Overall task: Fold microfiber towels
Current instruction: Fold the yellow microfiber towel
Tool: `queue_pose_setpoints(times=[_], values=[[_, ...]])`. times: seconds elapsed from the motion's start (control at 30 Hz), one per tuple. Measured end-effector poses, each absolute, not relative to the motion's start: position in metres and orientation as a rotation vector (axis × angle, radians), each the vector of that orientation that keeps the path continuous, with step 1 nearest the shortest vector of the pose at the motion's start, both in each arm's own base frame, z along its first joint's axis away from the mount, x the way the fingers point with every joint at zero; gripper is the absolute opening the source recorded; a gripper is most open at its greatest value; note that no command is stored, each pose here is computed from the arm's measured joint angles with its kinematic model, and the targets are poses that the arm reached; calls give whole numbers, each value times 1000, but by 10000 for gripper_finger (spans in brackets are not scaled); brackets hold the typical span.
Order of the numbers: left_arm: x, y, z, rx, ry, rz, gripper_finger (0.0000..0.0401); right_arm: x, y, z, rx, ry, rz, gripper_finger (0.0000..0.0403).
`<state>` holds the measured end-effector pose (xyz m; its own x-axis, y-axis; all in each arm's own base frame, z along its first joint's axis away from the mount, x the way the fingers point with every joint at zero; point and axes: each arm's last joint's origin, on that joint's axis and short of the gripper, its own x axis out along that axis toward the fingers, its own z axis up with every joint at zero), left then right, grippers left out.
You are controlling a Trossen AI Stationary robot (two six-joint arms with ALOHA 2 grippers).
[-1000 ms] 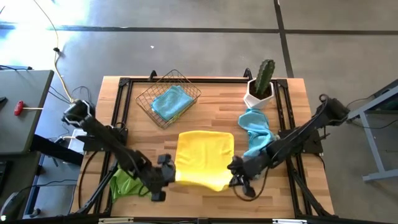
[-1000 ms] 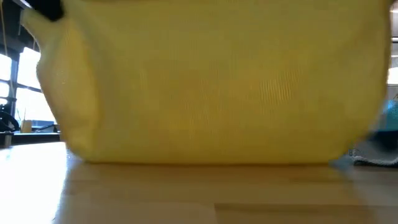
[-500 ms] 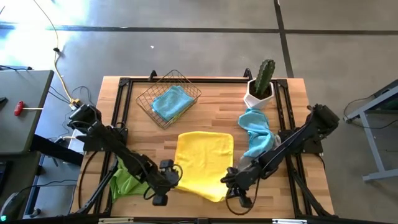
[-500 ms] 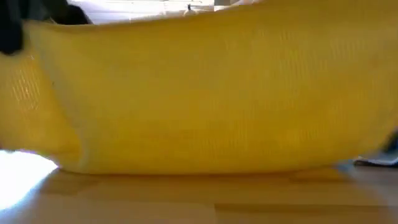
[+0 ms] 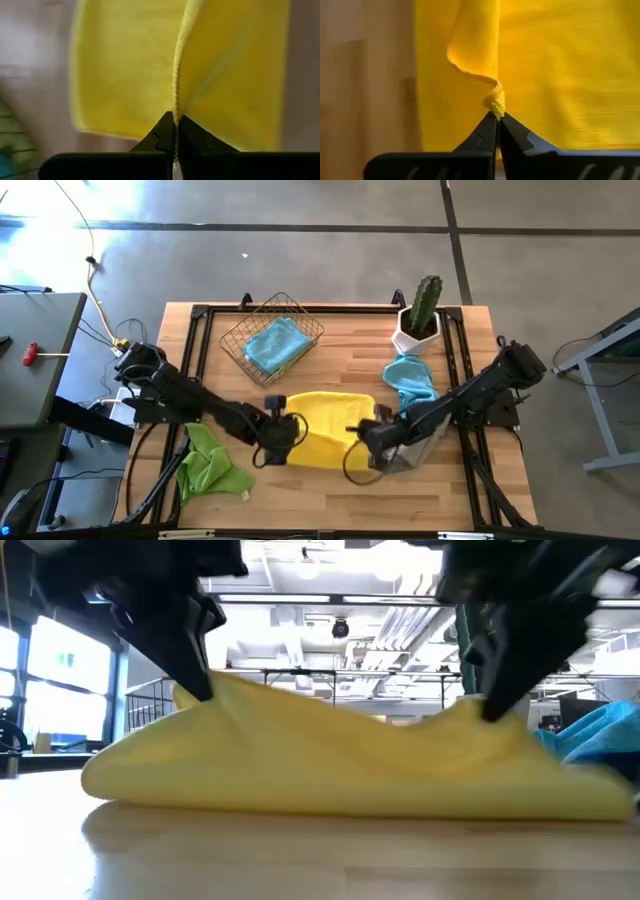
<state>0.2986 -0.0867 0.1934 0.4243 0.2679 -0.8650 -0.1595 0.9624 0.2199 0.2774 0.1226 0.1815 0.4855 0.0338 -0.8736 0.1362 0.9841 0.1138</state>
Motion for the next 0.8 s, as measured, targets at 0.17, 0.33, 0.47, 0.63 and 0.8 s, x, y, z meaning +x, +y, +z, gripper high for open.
queue_pose_setpoints(times=[0.17,0.33,0.47,0.63,0.8], values=[[302,-62,193,148,1133,335,0,282,92,180,129,1096,-196,0],[302,-38,184,152,1151,408,0,284,64,177,144,1142,-297,0],[296,-20,169,128,1160,466,0,284,49,172,145,1155,-325,0],[294,-3,158,115,1121,513,0,282,38,167,162,1175,-349,0],[295,7,158,109,1104,568,0,282,32,167,184,1175,-375,0]])
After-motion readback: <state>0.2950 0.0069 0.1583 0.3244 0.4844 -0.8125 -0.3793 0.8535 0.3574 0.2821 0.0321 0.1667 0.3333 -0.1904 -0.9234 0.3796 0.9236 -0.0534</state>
